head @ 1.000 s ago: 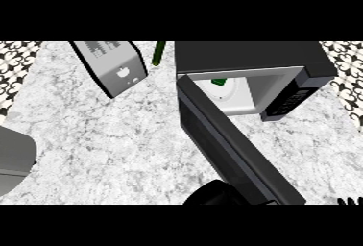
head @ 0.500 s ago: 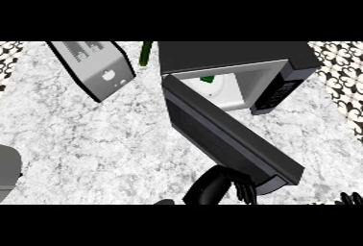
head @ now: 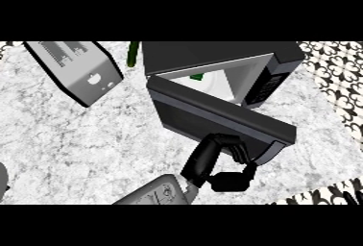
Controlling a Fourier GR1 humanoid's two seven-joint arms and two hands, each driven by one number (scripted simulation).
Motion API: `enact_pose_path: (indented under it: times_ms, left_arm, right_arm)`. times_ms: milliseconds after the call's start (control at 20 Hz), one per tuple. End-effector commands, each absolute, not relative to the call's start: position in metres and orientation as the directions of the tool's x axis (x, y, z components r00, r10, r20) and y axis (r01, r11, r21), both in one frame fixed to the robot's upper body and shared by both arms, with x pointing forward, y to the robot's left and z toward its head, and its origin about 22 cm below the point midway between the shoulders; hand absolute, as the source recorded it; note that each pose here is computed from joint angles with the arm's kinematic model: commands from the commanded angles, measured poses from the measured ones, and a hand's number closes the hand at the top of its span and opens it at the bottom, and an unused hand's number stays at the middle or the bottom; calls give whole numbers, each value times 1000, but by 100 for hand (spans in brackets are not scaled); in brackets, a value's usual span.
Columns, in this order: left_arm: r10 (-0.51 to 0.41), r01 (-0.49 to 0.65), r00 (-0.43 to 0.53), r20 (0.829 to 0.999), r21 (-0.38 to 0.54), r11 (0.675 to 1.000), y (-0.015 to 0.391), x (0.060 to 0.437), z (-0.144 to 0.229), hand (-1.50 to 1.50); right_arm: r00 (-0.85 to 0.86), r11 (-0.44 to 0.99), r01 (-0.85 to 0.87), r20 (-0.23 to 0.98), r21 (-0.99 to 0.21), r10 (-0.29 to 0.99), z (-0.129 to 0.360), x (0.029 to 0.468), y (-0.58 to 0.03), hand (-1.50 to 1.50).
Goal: Pick up the milk, place it into the microwave and close the microwave
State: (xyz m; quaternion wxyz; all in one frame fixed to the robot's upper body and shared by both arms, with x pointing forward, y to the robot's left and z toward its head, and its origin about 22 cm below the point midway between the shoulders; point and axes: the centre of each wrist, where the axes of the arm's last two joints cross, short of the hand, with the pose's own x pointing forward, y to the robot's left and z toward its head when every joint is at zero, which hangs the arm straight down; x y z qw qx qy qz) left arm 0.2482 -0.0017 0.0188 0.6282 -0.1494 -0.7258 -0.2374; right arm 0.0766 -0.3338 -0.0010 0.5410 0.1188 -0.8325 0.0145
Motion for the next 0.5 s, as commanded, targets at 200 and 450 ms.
enact_pose_path:
  times_ms: [200, 450]
  left_arm:
    - [10, 426, -177, 984, 68, 902, -4, 289, 47, 150]
    - [15, 379, -171, 985, 51, 924, -2, 307, 50, 150]
  right_arm:
    - [-405, 932, -335, 871, 143, -279, 17, 84, -326, -150]
    - [-392, 924, -356, 876, 138, -282, 27, 82, -329, -150]
